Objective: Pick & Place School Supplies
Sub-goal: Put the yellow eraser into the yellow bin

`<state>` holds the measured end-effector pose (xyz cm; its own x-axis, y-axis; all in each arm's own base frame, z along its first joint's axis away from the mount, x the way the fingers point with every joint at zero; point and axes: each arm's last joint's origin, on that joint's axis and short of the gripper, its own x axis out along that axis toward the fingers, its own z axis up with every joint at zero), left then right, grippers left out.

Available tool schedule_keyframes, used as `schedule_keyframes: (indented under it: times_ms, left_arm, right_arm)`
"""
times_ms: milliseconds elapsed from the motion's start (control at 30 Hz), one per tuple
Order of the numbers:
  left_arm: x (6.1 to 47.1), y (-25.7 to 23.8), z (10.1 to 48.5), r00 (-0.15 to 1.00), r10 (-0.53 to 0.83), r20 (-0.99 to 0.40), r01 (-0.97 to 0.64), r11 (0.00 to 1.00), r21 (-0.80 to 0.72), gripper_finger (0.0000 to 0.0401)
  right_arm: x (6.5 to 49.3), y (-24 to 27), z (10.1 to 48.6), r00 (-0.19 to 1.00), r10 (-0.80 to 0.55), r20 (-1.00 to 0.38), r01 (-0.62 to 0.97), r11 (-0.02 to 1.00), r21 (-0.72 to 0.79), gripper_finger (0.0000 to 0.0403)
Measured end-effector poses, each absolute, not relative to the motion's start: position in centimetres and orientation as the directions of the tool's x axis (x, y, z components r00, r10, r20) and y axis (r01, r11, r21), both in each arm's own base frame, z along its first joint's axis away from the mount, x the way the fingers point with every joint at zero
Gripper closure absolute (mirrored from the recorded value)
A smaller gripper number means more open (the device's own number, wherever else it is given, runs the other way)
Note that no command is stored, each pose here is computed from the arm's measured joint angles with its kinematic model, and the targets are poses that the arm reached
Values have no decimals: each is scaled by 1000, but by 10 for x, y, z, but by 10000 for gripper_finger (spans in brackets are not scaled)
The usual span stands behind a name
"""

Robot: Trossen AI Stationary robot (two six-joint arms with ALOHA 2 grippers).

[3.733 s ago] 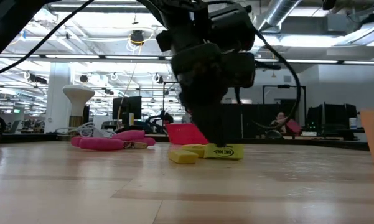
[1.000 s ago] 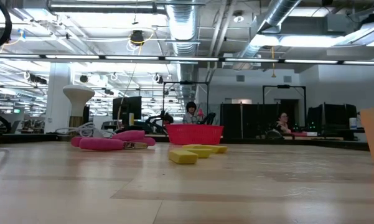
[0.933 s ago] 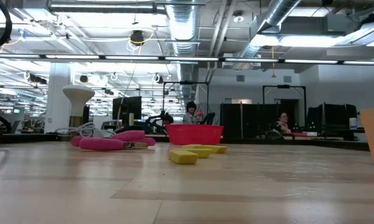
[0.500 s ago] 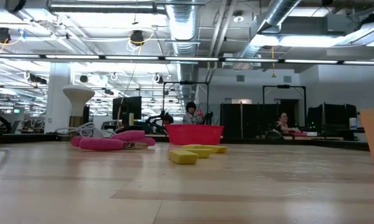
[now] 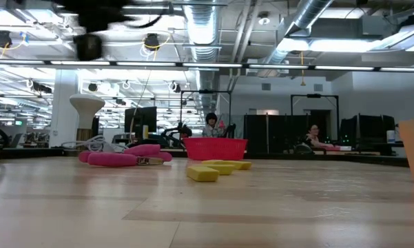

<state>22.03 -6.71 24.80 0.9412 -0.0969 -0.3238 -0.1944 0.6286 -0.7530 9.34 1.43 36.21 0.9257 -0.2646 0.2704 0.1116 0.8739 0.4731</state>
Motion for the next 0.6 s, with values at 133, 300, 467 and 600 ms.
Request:
schedule_keyframes:
  times_ms: [133, 300, 467, 600]
  left_arm:
    - [249, -35, 251, 985, 39, -167, -145, 712, -687, 378]
    - [276, -2, 223, 959, 50, -280, -223, 743, -631, 399]
    - [309, 14, 205, 949, -7, -316, -190, 787, -587, 400]
    - [328, 24, 187, 927, -47, -373, -179, 819, -545, 400]
  right_arm:
    - [93, 14, 362, 927, -259, 272, 107, 875, 472, 276]
    - [93, 15, 362, 928, -250, 275, 98, 878, 468, 276]
    - [93, 15, 363, 927, -251, 279, 96, 877, 470, 276]
    - [93, 15, 363, 925, -251, 285, 92, 876, 473, 276]
